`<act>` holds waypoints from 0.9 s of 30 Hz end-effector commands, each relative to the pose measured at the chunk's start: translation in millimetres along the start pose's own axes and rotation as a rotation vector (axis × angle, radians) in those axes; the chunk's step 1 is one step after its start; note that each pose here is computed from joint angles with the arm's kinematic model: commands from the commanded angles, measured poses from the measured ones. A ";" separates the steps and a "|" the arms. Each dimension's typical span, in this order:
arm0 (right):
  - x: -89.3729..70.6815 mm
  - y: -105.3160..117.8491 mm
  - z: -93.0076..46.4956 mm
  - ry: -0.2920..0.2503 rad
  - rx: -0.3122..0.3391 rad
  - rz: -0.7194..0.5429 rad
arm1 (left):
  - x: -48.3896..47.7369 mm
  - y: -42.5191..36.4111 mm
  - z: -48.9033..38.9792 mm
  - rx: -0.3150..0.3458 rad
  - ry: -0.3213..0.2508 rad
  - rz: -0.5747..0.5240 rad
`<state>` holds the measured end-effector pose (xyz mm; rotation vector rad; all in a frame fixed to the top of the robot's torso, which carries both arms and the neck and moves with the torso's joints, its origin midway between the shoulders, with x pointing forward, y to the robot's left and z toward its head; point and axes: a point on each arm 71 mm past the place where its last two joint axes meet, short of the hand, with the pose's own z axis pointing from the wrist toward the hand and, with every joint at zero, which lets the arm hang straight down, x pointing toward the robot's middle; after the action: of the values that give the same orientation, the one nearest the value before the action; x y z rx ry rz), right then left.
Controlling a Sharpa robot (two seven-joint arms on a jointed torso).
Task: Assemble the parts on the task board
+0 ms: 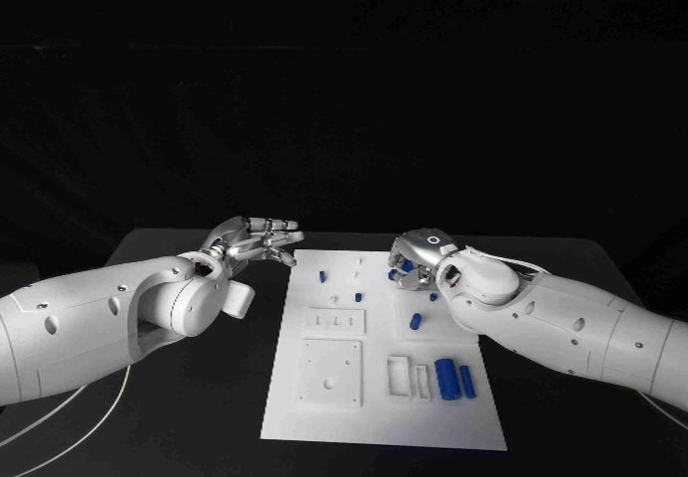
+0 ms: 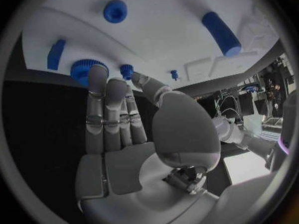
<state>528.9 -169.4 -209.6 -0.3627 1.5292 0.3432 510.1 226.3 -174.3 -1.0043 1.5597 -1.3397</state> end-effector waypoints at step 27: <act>10.0 3.7 2.6 0.074 -0.001 -0.017 | 3.0 -2.2 2.4 0.004 0.026 -0.003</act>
<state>530.2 -166.2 -215.5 -0.3692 1.5629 0.3308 511.5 225.6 -175.0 -1.0047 1.5673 -1.3402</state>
